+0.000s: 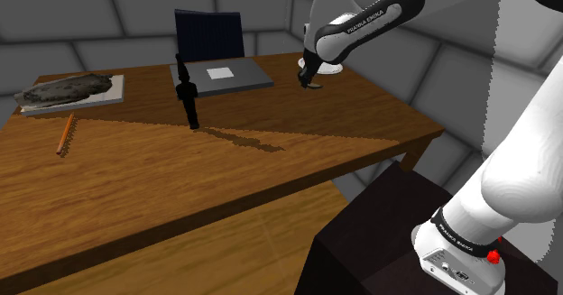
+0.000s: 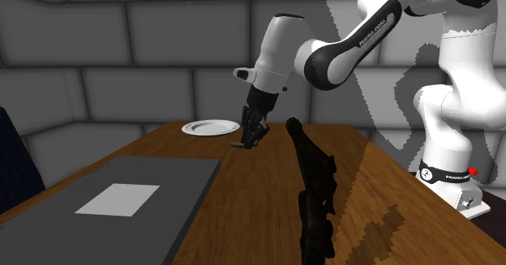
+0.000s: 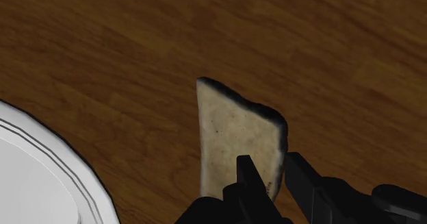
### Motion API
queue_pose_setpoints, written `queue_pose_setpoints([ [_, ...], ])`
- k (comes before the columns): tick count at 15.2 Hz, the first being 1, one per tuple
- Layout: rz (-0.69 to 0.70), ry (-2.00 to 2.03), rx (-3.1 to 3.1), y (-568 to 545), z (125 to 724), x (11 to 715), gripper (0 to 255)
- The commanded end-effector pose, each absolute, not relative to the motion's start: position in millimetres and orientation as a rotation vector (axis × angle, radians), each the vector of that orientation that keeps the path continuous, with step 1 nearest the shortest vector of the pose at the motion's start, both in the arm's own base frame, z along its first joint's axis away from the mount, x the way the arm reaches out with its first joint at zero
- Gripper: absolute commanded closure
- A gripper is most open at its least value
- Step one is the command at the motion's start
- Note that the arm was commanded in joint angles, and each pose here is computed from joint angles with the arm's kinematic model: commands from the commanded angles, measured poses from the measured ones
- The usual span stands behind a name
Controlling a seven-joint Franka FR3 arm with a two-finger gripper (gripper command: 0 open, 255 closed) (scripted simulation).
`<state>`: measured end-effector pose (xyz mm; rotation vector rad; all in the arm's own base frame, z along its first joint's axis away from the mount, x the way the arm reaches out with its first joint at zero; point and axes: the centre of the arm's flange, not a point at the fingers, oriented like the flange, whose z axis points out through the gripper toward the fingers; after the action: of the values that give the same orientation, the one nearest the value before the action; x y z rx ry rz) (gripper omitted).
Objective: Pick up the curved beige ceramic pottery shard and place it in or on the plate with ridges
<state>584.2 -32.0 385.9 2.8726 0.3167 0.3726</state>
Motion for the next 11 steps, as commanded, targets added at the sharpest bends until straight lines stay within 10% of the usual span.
queue_pose_setpoints([
  [1,0.365,0.314,2.874,-33,384,584,255],
  [11,0.365,0.314,2.874,-34,410,584,255],
])
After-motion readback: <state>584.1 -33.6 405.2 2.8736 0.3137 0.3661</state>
